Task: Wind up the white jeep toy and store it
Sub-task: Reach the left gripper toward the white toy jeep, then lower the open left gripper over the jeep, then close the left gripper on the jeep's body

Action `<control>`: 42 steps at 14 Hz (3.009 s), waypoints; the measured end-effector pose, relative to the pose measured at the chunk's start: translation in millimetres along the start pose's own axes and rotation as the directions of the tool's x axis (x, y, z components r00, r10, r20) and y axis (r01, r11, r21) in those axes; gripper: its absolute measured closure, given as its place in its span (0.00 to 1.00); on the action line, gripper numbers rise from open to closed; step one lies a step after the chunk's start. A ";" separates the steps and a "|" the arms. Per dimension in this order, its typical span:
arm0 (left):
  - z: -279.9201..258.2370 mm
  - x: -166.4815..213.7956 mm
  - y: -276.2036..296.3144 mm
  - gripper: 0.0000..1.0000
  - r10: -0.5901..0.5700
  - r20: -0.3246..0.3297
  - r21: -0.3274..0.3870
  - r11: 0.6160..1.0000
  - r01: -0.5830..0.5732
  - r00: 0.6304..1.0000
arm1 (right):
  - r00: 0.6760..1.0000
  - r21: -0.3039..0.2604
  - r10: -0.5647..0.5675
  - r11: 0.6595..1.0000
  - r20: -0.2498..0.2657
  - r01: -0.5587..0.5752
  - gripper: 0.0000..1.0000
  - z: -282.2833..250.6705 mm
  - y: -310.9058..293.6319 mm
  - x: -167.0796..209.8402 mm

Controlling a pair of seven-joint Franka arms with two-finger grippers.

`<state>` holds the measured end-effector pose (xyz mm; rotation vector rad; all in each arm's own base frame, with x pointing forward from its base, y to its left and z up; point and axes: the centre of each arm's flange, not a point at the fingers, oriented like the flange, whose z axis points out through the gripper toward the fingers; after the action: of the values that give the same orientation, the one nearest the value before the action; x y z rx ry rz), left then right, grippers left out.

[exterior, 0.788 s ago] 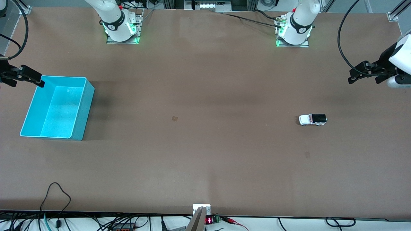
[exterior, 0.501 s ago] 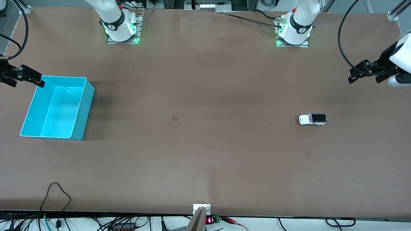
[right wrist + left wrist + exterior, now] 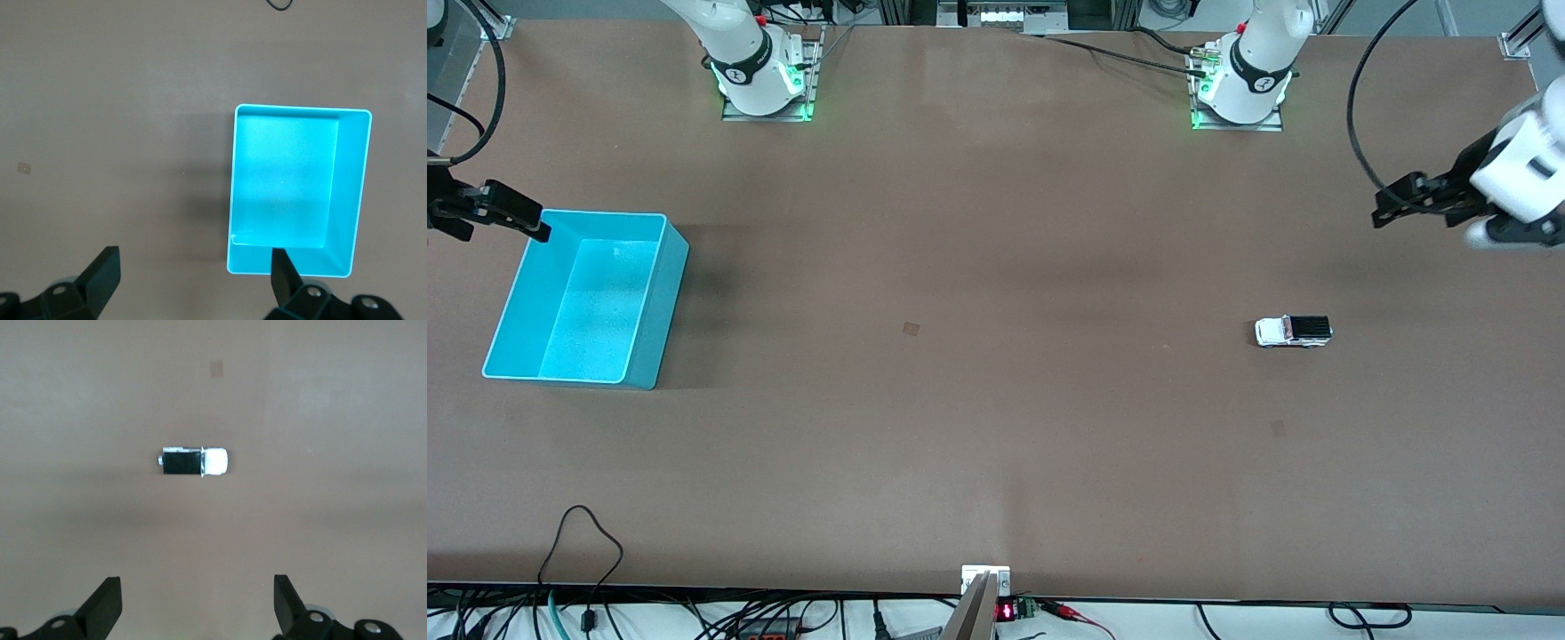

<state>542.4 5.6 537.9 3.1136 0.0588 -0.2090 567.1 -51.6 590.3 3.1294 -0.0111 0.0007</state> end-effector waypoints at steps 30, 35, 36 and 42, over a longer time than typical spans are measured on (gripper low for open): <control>280.4 79.7 -35.0 0.00 0.996 0.051 0.014 0.075 -0.997 0.076 | 1.000 0.000 0.000 1.000 0.000 0.000 0.00 -0.2 0.0 -0.1; 313.9 65.3 -45.6 0.00 0.998 0.044 0.036 -0.042 -0.998 -0.041 | 1.000 0.000 0.000 1.000 0.000 0.000 0.00 -0.2 -0.1 -0.1; 316.8 63.5 -47.3 0.00 0.998 0.043 0.034 -0.044 -0.998 -0.042 | 1.000 0.000 0.000 1.000 0.000 0.000 0.00 -0.2 -0.1 -0.1; 330.4 61.9 -57.1 0.00 0.999 0.039 0.065 -0.035 -0.997 -0.033 | 1.000 0.000 0.000 1.000 0.000 0.000 0.00 -0.2 -0.1 -0.1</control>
<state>557.5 57.4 201.3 2.1963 -2.1923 -0.0929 567.0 -51.6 590.5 3.1295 -0.0110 0.0007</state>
